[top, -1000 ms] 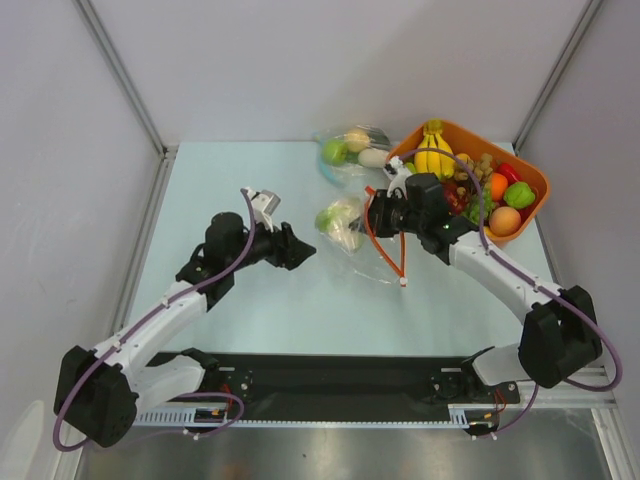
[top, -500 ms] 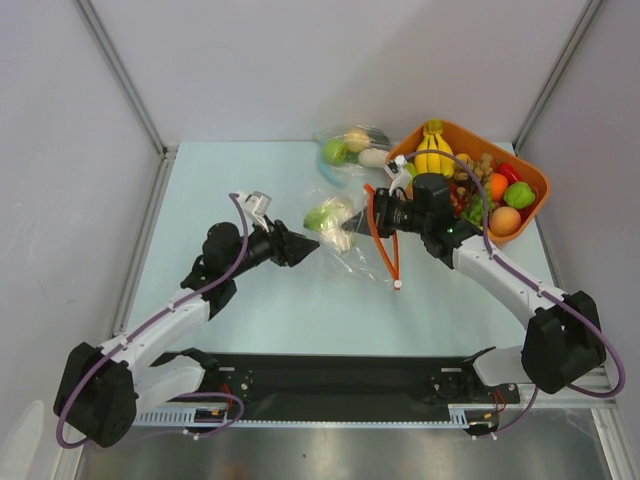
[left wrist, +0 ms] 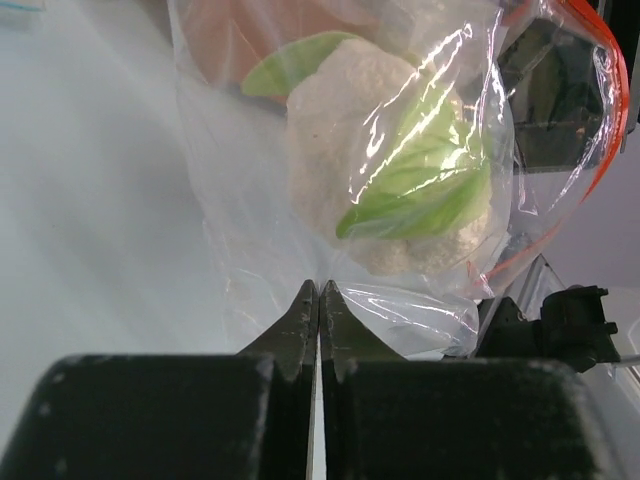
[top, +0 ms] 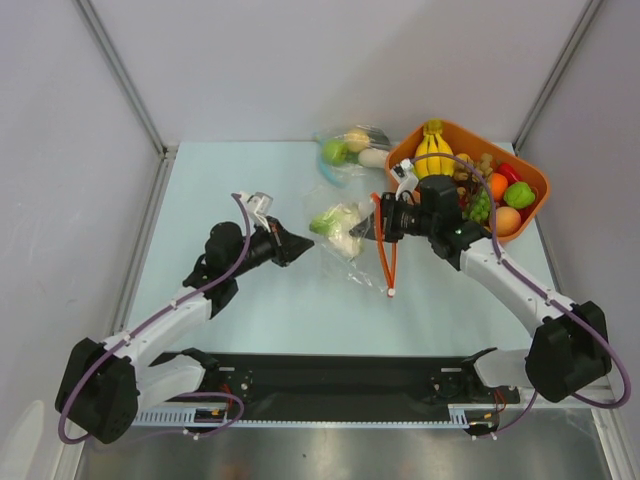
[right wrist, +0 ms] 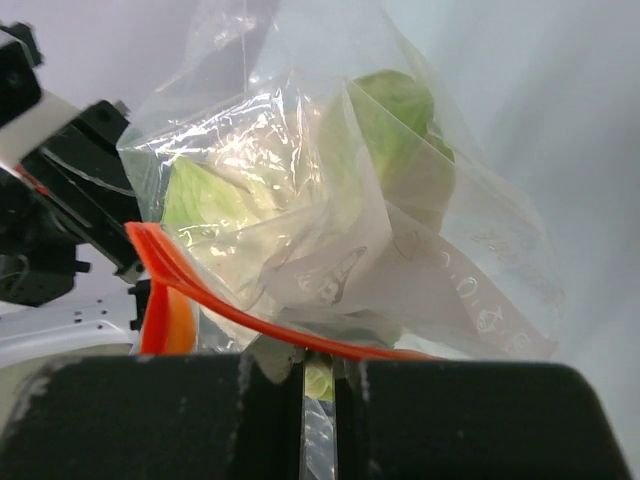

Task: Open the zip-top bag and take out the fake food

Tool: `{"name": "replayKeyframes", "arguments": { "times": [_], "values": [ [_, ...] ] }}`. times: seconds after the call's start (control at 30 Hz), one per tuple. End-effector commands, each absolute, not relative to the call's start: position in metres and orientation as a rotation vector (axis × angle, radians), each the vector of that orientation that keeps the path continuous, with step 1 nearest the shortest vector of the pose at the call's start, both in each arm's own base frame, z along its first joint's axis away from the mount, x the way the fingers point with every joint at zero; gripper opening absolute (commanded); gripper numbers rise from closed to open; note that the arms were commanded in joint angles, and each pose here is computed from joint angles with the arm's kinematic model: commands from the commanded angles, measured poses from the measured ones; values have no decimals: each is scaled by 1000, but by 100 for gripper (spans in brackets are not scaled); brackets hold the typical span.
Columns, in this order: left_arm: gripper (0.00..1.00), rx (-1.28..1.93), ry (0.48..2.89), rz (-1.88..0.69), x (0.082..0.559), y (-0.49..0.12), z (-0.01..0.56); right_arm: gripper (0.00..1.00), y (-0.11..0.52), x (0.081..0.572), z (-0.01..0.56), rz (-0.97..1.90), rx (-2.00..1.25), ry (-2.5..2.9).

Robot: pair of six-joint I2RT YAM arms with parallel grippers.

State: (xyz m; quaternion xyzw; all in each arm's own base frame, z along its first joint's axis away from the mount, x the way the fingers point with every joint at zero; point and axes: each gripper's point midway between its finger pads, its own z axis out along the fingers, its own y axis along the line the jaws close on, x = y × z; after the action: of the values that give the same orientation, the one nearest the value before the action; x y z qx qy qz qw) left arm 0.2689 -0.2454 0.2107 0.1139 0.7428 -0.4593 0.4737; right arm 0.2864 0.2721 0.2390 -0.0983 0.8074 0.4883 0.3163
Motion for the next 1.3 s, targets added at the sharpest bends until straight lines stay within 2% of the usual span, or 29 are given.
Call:
{"name": "replayKeyframes", "arguments": {
  "times": [0.0, 0.5, 1.0, 1.27],
  "values": [
    [0, 285, 1754, -1071, 278, -242, 238, 0, 259, 283, 252, 1194, -311, 2107],
    [0, 104, 1814, -948, 312, -215, 237, 0, 253, 254, 237, 1130, -430, 2222],
    [0, -22, 1936, -860, 346, -194, 198, 0, 253, 229, 250, 1194, -522, 2224],
    [0, -60, 1956, -799, 363, -173, 190, 0, 238, 224, 255, 1126, -534, 2239]
  ]
}}
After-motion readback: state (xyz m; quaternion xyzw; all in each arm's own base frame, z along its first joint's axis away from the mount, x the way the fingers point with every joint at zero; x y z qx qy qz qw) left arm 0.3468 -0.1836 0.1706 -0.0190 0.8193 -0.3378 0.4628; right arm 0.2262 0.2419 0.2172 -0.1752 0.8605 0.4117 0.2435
